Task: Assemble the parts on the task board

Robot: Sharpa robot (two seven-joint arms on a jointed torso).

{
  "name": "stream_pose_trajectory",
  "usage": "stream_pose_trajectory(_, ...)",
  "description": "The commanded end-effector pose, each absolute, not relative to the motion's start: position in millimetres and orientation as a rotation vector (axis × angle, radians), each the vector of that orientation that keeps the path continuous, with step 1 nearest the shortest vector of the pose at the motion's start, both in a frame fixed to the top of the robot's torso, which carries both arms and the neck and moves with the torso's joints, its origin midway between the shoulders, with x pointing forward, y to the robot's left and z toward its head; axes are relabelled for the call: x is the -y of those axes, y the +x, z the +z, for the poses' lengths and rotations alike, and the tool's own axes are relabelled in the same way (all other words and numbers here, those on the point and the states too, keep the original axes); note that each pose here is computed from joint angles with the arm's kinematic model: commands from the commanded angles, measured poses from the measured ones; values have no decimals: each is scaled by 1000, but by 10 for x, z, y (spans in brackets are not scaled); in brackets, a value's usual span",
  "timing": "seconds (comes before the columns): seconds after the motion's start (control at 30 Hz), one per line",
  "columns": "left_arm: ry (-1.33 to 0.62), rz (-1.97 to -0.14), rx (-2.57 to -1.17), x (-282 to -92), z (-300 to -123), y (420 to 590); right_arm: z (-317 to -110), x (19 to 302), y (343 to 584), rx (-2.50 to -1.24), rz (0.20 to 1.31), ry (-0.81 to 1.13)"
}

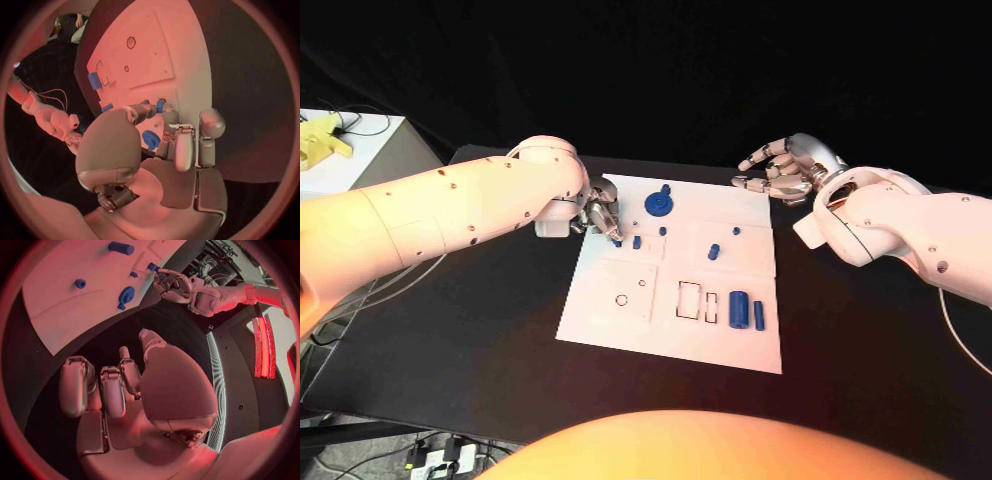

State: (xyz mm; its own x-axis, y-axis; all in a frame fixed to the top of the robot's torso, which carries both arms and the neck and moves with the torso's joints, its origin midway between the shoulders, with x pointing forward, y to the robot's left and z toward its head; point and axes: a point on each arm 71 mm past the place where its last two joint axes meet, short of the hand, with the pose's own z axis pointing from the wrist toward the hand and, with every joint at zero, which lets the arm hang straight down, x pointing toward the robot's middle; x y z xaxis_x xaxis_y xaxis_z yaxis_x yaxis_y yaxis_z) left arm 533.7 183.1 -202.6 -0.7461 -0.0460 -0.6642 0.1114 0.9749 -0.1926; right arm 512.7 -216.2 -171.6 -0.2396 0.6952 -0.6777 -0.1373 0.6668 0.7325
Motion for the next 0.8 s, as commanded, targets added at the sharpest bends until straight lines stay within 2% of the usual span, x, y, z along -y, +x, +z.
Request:
stream_pose_trajectory(0.03,67,-287,-2410,-1818,-2031,5326,-1719,2144,5122,-1646,843,444)
stream_pose_trajectory(0.8,68,-261,-2405,-1813,-2081,5339,-1729,2142,5119,-1647,844,444)
